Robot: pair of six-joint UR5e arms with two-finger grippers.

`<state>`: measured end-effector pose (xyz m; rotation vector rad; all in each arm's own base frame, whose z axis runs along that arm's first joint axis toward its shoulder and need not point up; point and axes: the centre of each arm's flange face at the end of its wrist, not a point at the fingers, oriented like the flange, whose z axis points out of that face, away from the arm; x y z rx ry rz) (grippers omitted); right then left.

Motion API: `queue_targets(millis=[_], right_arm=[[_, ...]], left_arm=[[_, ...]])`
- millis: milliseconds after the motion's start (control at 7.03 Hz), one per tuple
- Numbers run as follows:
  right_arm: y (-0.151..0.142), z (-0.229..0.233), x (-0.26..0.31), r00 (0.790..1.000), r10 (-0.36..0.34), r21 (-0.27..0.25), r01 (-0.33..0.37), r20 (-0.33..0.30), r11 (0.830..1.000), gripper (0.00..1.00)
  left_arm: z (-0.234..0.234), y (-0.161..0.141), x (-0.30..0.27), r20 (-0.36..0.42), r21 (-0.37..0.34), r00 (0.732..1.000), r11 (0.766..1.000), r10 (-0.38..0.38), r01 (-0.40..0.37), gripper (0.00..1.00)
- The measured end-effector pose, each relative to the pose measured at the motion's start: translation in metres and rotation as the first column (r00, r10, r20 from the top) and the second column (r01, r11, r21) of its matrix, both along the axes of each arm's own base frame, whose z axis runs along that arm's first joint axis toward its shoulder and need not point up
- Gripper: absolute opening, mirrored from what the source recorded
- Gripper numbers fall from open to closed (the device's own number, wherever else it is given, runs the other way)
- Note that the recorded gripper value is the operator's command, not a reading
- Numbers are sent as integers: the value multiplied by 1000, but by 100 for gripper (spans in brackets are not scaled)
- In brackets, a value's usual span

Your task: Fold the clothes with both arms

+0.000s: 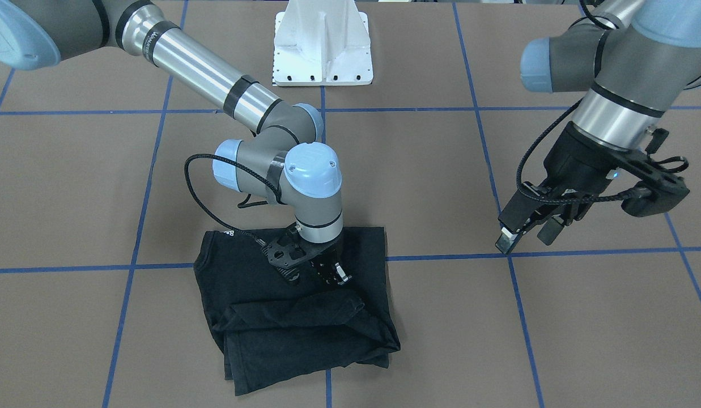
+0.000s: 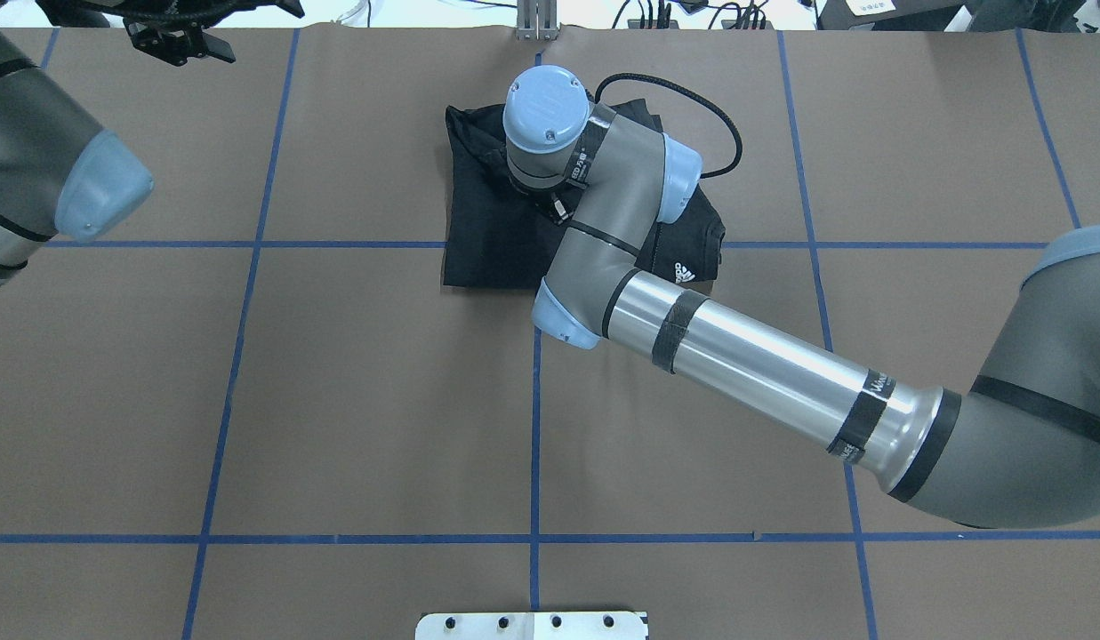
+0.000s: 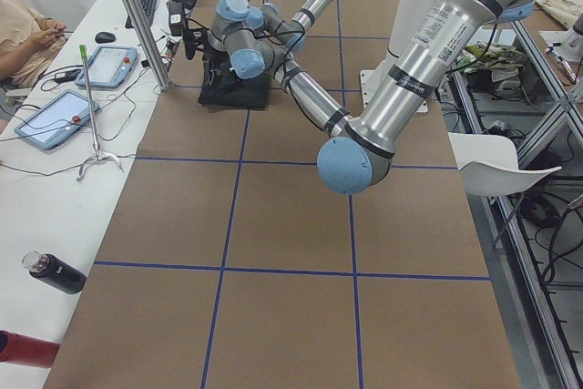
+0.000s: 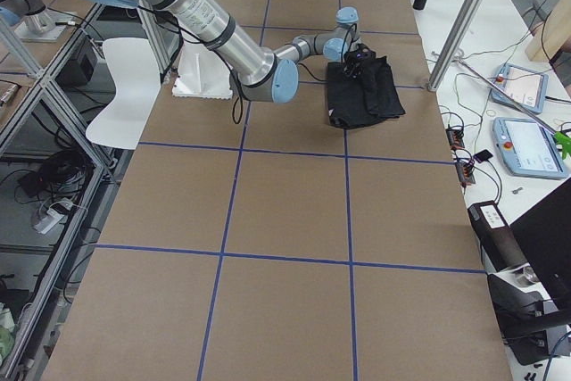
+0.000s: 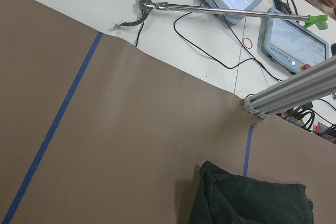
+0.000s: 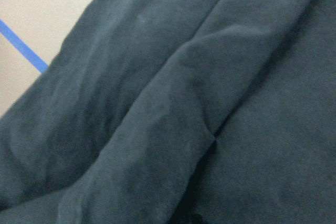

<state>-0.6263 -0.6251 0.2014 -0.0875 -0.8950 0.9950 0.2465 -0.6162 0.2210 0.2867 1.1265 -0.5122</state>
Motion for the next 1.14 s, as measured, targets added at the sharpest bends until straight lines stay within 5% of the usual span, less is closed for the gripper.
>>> queue_targets(millis=[427,854,996,1138], right_arm=[[-60,24,19,970,237,18,-238,44,971,0],[-128,48,84,902,432,19,-432,29,902,0],[-137,45,96,902,430,5,-430,41,903,0],[-139,39,105,920,388,-14,-388,58,922,0]], left_arm=[[4,1,-1,0,-1,1000,1000,-1,1,100],[7,4,-3,2,1,1000,1000,-1,1,100],[7,4,-3,1,3,1000,1000,-1,1,100],[7,4,-3,1,4,1000,1000,0,0,100]])
